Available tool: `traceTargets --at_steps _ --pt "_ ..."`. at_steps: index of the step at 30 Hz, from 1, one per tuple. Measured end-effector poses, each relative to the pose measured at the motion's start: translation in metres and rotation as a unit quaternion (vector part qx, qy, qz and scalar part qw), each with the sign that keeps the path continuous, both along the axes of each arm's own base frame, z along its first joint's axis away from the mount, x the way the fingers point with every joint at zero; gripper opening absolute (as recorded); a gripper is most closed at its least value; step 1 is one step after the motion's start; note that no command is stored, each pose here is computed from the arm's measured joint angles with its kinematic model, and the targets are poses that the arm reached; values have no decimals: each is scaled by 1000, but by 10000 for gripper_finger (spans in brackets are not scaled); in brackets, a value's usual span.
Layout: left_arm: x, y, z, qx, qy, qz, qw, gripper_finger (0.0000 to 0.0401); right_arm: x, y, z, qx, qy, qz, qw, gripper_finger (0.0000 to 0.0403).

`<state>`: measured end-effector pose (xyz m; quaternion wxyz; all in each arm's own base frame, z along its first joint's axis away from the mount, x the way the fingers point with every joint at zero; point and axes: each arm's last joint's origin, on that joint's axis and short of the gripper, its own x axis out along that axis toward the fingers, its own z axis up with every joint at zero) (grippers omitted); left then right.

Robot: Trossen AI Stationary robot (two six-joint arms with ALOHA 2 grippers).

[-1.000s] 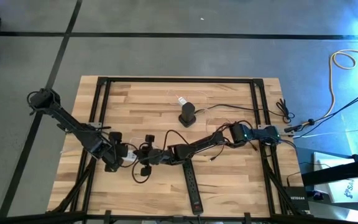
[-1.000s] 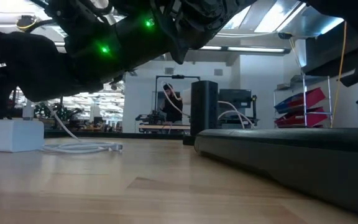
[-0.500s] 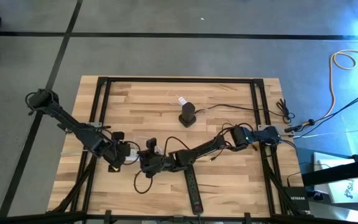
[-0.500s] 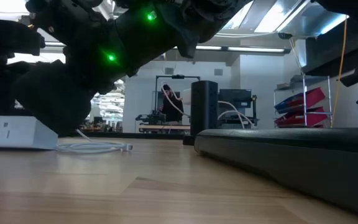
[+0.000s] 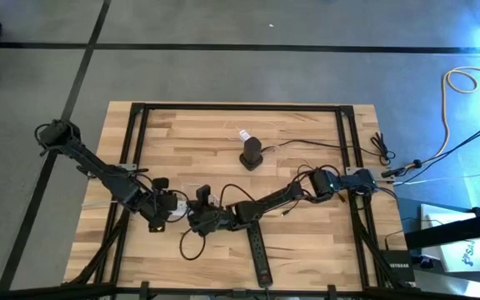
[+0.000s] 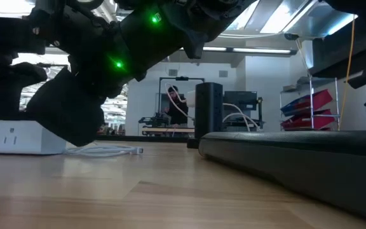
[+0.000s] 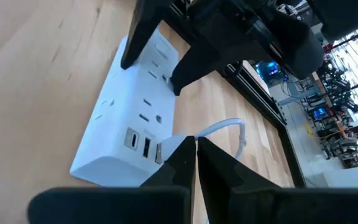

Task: Insert USB
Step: Insert the white USB cable into the white outlet extension

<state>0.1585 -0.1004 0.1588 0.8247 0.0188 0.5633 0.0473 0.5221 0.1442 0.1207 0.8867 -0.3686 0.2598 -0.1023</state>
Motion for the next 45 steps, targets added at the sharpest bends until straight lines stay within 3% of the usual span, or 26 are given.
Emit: traceTargets --at_steps 22,33,45 --pt "1 0 0 -1 -8 18 1000 170 -3 1 -4 16 39 24 999 0" --pt "3 -1 0 -6 -20 20 1000 170 -6 1 -9 69 68 45 994 0" --pt "3 -1 0 -8 -22 16 1000 170 -9 7 -8 62 56 22 996 0"
